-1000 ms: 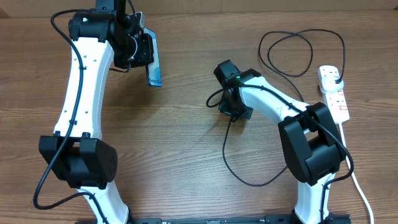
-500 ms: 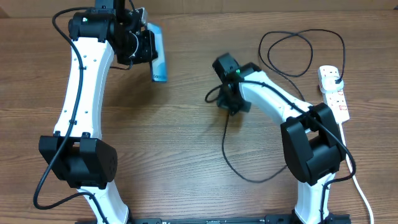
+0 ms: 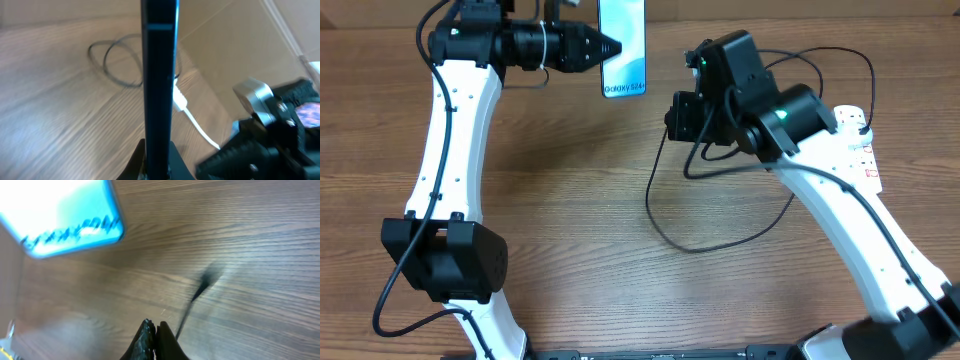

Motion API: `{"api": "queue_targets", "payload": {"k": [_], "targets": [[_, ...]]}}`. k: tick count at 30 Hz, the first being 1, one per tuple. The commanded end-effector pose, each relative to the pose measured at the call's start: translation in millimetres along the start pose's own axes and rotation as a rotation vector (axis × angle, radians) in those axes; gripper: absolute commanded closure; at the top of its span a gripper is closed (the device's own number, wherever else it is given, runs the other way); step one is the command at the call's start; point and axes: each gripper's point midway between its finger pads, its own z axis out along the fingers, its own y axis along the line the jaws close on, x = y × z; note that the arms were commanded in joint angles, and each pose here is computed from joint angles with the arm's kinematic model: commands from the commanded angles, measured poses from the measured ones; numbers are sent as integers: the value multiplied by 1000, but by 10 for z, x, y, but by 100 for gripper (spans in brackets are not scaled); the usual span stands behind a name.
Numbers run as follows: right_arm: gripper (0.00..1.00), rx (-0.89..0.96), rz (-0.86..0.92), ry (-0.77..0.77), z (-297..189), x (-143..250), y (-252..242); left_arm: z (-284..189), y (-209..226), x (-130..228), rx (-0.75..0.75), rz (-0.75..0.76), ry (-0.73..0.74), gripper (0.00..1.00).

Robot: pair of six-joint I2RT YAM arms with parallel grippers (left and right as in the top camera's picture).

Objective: Plug charger to phone and switch on socket

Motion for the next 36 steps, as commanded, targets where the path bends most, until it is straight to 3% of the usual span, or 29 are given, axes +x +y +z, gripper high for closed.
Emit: {"api": "queue_targets", "payload": {"k": [1, 5, 10, 12, 13, 15, 16, 21, 29, 33, 36], "targets": [[96, -60, -99, 6, -119, 110, 267, -175, -292, -159, 176, -3, -46, 96], [96, -72, -145, 18, -90, 222, 421, -252, -430, -213, 265, 37, -59, 96], [95, 114, 38, -73, -76, 81, 103, -244, -267, -223, 177, 12, -70, 96], [85, 150, 88, -88, -90, 59, 15, -238, -3, -207, 34, -72, -76, 96], [73, 160, 101, -87, -88, 59, -17, -252, 145, -182, -45, -125, -77, 96], [38, 178, 124, -72, -68, 79, -81, -322, 493, -81, -239, -225, -74, 96], [29, 186, 143, -59, -36, 91, -119, -365, 629, -26, -321, -250, -68, 96], [15, 120, 140, 80, 359, 137, -104, -669, 1137, 358, -690, -403, -5, 96], [19, 186, 201, 157, 887, -338, -290, -709, 1157, 476, -725, -433, 31, 96], [37, 343, 290, 89, 1264, -453, -645, -712, 1144, 533, -727, -450, 50, 96], [44, 408, 313, 83, 1579, -422, -848, -717, 1140, 564, -729, -457, 61, 96]]}}
